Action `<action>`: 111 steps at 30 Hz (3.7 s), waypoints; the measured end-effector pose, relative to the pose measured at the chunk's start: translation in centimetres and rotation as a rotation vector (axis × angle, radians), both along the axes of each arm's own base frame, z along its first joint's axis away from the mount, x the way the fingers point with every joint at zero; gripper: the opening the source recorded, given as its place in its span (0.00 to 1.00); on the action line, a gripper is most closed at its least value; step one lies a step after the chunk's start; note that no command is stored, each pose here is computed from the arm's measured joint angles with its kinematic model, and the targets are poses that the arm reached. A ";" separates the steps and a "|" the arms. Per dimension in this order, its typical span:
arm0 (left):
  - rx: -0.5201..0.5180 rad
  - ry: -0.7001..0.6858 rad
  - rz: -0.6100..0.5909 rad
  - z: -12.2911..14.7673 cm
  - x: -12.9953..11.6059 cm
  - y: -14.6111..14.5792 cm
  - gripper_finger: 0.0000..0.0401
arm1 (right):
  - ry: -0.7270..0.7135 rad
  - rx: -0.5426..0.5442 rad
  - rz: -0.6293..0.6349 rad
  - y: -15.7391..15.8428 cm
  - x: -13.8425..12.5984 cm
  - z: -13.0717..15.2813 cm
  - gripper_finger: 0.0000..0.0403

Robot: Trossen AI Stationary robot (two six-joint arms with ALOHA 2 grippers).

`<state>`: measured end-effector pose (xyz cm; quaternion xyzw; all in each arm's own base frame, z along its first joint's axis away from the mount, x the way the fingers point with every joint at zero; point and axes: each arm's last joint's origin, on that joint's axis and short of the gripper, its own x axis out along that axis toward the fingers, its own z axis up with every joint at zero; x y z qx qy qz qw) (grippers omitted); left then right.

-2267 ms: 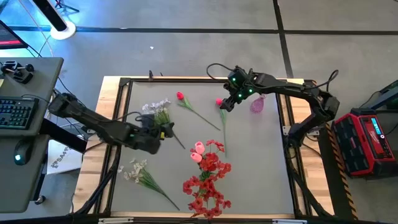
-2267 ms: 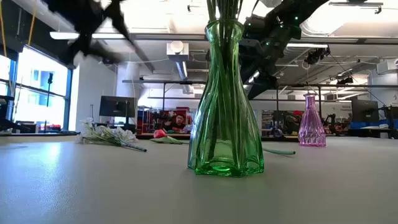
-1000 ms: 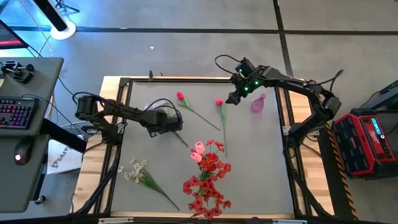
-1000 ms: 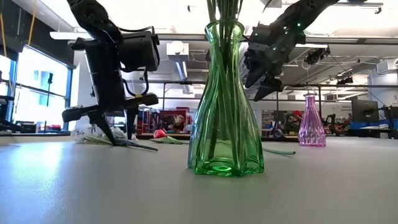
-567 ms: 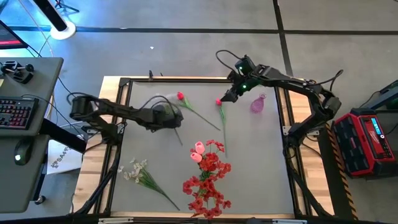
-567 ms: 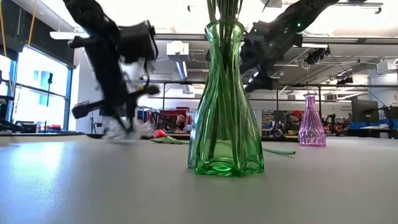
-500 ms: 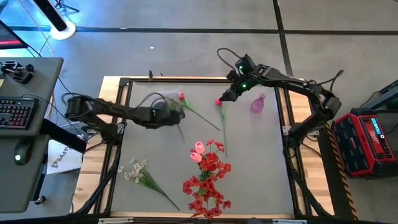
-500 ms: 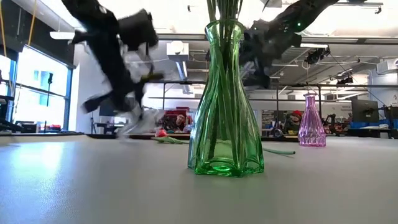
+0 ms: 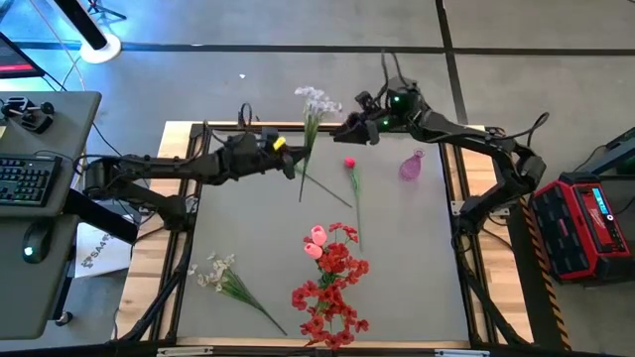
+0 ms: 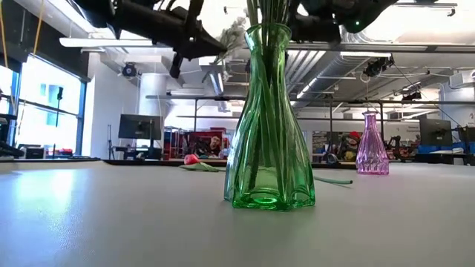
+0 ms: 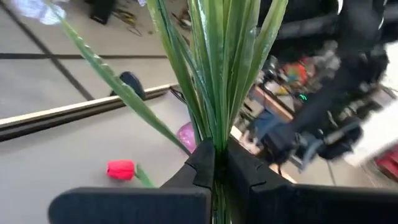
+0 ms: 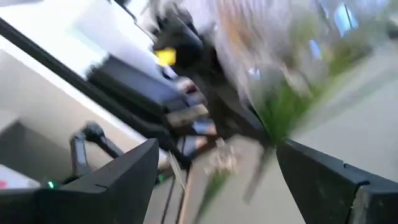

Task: Sort flowers into vase by color
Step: Put the top white flowers into the purple vase

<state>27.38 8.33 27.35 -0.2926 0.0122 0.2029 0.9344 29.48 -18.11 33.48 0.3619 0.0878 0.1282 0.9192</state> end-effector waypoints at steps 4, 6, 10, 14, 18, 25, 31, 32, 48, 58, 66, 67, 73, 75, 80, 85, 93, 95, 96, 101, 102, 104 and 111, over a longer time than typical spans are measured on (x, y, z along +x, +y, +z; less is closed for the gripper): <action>0.053 -0.041 -0.086 0.4 -0.1 1.1 0.01 | -0.043 -0.028 -0.089 0.2 0.4 0.5 0.78; 0.077 -0.055 -0.106 0.6 -0.2 1.5 0.01 | -0.036 -0.035 -0.140 0.1 0.5 0.4 0.78; 0.122 -0.080 -0.140 0.8 -0.4 2.2 0.01 | -0.031 -0.063 -0.217 -0.2 0.5 0.3 0.78; 0.148 -0.069 -0.187 0.1 0.1 2.8 0.01 | -0.039 -0.107 -0.223 -0.2 0.5 0.3 0.74; 0.121 -0.060 -0.256 -0.5 1.3 3.4 0.01 | -0.054 -0.167 -0.199 0.3 0.8 0.4 0.65; 0.167 -0.093 -0.308 0.7 3.5 4.1 0.01 | -0.054 -0.189 -0.170 0.9 1.1 0.3 0.51; 0.171 -0.089 -0.315 0.8 4.0 4.3 0.01 | -0.053 -0.190 -0.173 0.8 1.1 0.3 0.14; 0.177 -0.084 -0.317 0.7 3.9 4.3 0.02 | -0.054 -0.196 -0.174 0.8 1.1 0.3 0.07; 0.002 0.263 -0.190 -1.1 1.6 4.3 0.21 | 0.366 -0.531 -0.544 2.4 -6.8 2.5 0.00; 0.013 0.256 -0.195 -1.0 1.6 4.2 0.21 | 0.517 -0.617 -0.813 5.6 -12.9 5.2 0.00; 0.013 0.256 -0.188 -1.0 1.5 4.4 0.21 | 0.666 -0.619 -0.964 6.7 -16.5 7.5 0.00; 0.013 0.256 -0.185 -1.0 1.5 4.6 0.21 | 0.665 -0.619 -0.968 6.7 -16.6 7.7 0.00; 0.011 0.256 -0.176 -1.0 1.4 4.8 0.21 | 0.667 -0.617 -0.977 6.8 -17.0 8.3 0.00; 0.011 0.256 -0.177 -1.0 1.4 4.8 0.21 | 0.672 -0.617 -0.975 6.9 -17.1 8.5 0.00; 0.010 0.256 -0.178 -1.0 1.4 4.8 0.21 | 0.745 -0.596 -0.958 7.2 -17.5 8.0 0.00; 0.010 0.257 -0.179 -1.0 1.4 4.7 0.21 | 0.768 -0.591 -0.972 6.9 -17.3 7.5 0.00; -0.051 0.270 -0.169 -1.2 1.2 4.6 0.21 | 0.833 -0.474 -0.982 6.1 -16.2 3.4 0.01; -0.065 0.292 -0.148 -1.0 0.7 4.5 0.21 | 0.846 -0.439 -0.986 6.0 -16.2 2.8 0.04; -0.077 0.315 -0.119 -0.9 0.4 4.4 0.21 | 0.843 -0.429 -0.970 6.1 -16.1 2.6 0.07; -0.097 0.451 -0.016 -0.6 -1.7 3.6 0.20 | 0.819 -0.379 -0.962 6.1 -16.0 2.7 0.33; -0.098 0.459 -0.015 -0.4 -2.0 3.4 0.20 | 0.815 -0.369 -0.966 6.2 -16.1 2.7 0.39; -0.107 0.465 -0.008 0.1 -2.5 2.7 0.20 | 0.810 -0.338 -0.978 6.4 -16.3 3.1 0.52; -0.276 0.514 0.129 0.6 -4.2 -0.6 0.20 | 0.702 -0.344 -1.104 7.3 -17.7 7.6 0.81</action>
